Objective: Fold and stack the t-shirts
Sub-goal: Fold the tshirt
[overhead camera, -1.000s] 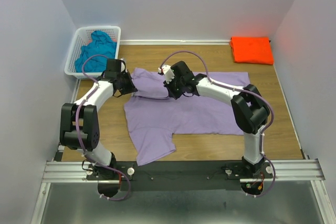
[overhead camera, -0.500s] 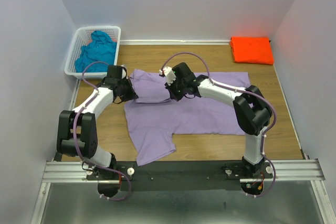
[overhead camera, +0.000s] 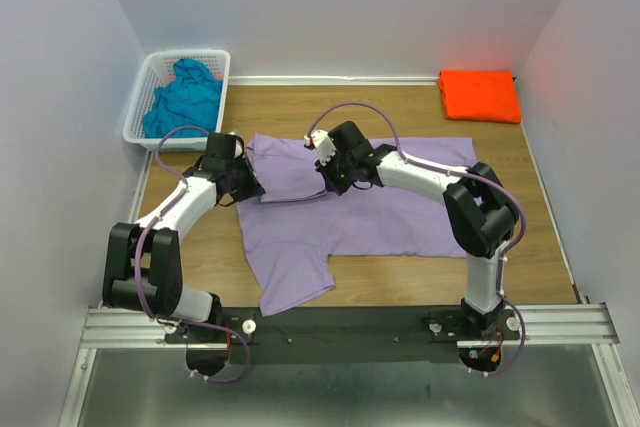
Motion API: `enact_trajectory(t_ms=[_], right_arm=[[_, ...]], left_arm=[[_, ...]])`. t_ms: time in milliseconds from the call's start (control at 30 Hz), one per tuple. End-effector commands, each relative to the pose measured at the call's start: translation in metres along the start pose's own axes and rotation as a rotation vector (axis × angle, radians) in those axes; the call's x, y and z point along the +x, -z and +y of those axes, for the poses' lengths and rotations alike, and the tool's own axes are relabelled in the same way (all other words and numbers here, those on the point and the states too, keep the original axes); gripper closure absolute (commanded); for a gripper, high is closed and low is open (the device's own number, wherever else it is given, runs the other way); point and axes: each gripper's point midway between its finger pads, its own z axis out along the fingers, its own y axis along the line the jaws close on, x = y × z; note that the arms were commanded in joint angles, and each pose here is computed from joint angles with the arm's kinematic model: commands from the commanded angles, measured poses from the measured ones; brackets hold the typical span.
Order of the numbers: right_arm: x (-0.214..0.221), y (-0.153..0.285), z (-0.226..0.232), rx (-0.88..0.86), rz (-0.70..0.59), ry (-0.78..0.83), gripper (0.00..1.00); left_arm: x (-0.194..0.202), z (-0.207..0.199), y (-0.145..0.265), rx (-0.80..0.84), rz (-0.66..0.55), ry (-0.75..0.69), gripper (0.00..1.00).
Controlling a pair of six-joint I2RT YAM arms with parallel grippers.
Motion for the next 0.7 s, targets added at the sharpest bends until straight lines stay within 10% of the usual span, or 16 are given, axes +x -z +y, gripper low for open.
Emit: enact_trajectory(t_ms=[0,500,667], right_arm=[[0.025,-0.008,0.004,-0.009,0.071,0.01,0.99],[0.045,-0.011,0.004,-0.003,0.126,0.012,0.98],[0.031,0.002,-0.006,0.063,0.111,-0.021,0.65]], left_arm=[[0.002,0.002,0.006,-0.017,-0.034,0.023,1.0],[0.039,0.02,-0.013,-0.051,0.005,0.054,1.0],[0.031,0.015,-0.005,-0.035,-0.037,0.074,0.8]])
